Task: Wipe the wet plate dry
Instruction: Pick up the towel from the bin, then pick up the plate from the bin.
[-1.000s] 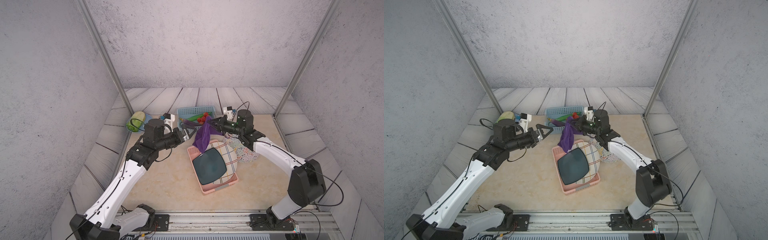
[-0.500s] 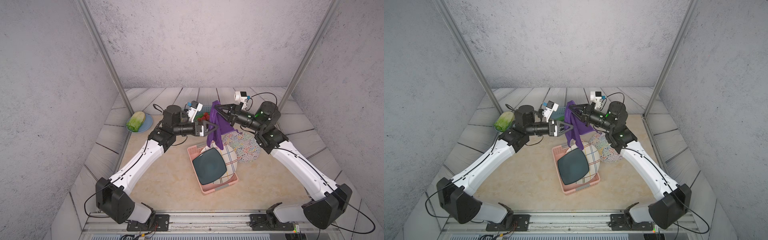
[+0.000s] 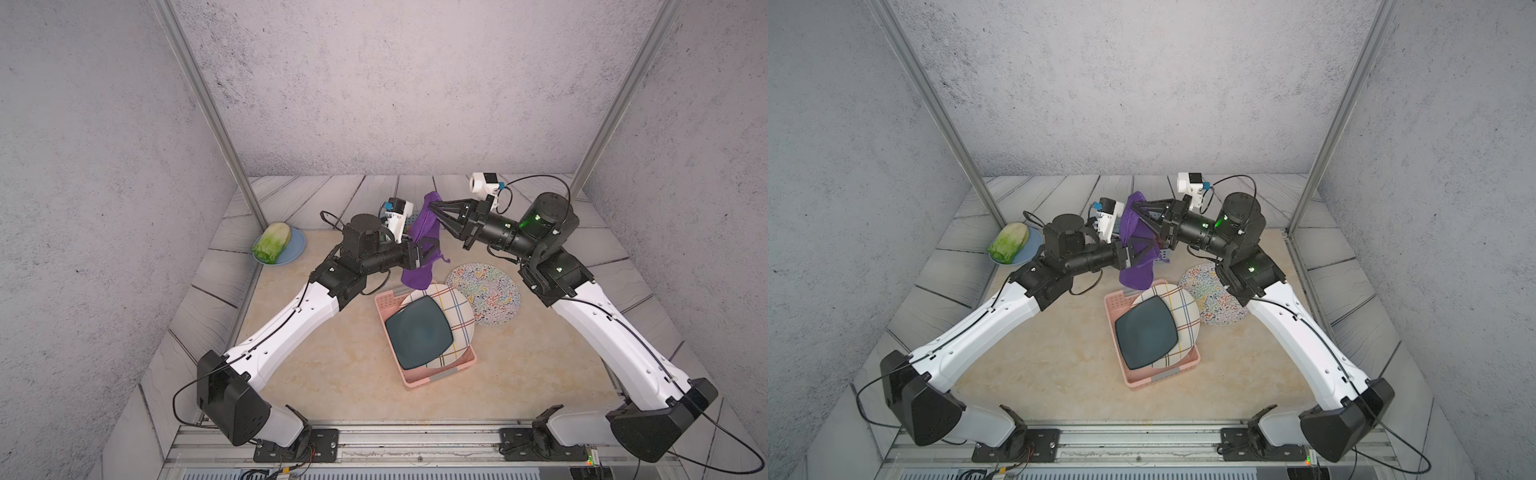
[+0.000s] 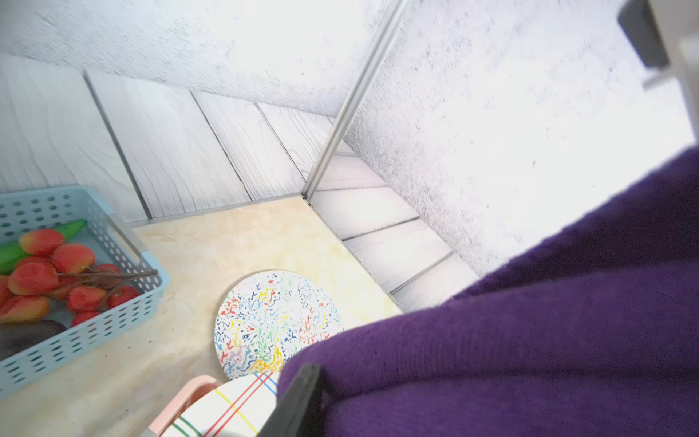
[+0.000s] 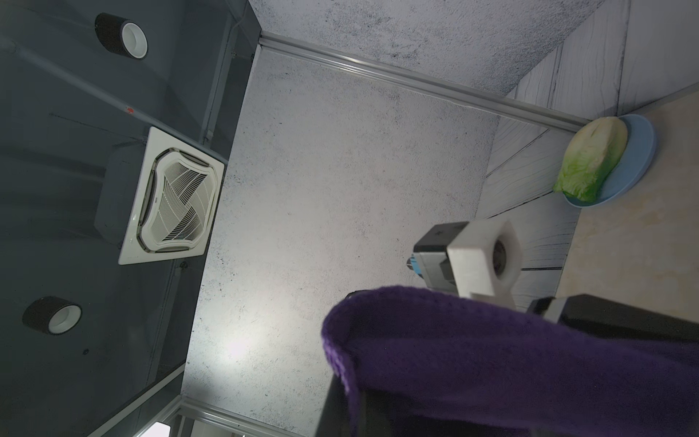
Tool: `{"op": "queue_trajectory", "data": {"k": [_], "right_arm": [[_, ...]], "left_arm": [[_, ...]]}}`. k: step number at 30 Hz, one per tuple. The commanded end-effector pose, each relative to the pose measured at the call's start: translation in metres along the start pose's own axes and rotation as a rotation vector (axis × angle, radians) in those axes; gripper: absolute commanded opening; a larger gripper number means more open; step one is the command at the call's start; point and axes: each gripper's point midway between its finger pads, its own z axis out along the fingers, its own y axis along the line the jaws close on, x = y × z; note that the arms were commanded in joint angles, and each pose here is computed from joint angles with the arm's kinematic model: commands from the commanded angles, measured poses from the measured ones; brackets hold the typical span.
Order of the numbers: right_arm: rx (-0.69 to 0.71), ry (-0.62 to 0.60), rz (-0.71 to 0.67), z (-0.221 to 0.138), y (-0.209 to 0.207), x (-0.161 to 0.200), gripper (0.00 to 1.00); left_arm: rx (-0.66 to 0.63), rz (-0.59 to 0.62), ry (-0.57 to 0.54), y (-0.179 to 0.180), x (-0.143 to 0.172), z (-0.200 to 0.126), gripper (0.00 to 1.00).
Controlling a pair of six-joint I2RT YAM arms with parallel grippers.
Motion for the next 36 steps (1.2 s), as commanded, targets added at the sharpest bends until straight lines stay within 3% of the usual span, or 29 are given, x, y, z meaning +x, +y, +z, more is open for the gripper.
{"op": "queue_trajectory", "data": {"k": [1, 2, 4, 7, 9, 11, 15, 18, 20, 21, 24, 27, 29, 31, 36], "right_arm": [[-0.021, -0.024, -0.015, -0.016, 0.015, 0.008, 0.00], [-0.009, -0.035, -0.011, -0.019, 0.010, 0.008, 0.03], [0.005, -0.050, -0.034, -0.029, 0.005, 0.008, 0.29], [0.065, -0.086, -0.099, -0.053, -0.003, 0.010, 0.59], [0.143, -0.134, -0.157, -0.074, -0.016, 0.012, 0.71], [0.233, -0.202, -0.225, -0.100, -0.031, 0.015, 0.77], [0.419, -0.297, -0.276, -0.143, -0.084, 0.024, 0.78], [0.551, -0.258, -0.272, -0.156, -0.142, 0.036, 0.74], [0.674, -0.166, -0.245, -0.157, -0.185, 0.046, 0.59], [0.802, -0.098, -0.206, -0.162, -0.217, 0.052, 0.45], [1.018, 0.059, -0.188, -0.172, -0.267, 0.060, 0.31], [1.123, 0.160, -0.202, -0.172, -0.301, 0.059, 0.32], [1.146, 0.212, -0.183, -0.168, -0.318, 0.062, 0.40], [1.141, 0.251, -0.149, -0.161, -0.335, 0.066, 0.45], [1.155, 0.310, -0.065, -0.154, -0.383, 0.075, 0.47]], "left_arm": [[0.038, -0.022, -0.201, -0.023, -0.057, -0.013, 0.00], [0.037, -0.033, -0.219, -0.025, -0.064, -0.018, 0.00], [0.009, -0.047, -0.255, -0.022, -0.074, -0.029, 0.00], [-0.073, -0.006, -0.288, -0.013, -0.086, -0.052, 0.00], [-0.115, 0.042, -0.303, -0.010, -0.097, -0.071, 0.00], [-0.154, 0.087, -0.289, -0.009, -0.103, -0.086, 0.00], [-0.224, 0.202, -0.227, -0.013, -0.098, -0.110, 0.00], [-0.245, 0.237, -0.196, -0.015, -0.084, -0.127, 0.00], [-0.251, 0.249, -0.158, -0.015, -0.068, -0.138, 0.00], [-0.263, 0.250, -0.118, -0.011, -0.051, -0.144, 0.00], [-0.278, 0.239, -0.024, -0.003, -0.009, -0.160, 0.00], [-0.286, 0.204, 0.035, 0.002, 0.024, -0.175, 0.00], [-0.294, 0.176, 0.069, 0.007, 0.043, -0.183, 0.00], [-0.304, 0.156, 0.080, 0.009, 0.055, -0.192, 0.00], [-0.301, 0.118, 0.079, 0.009, 0.067, -0.200, 0.00]]}}
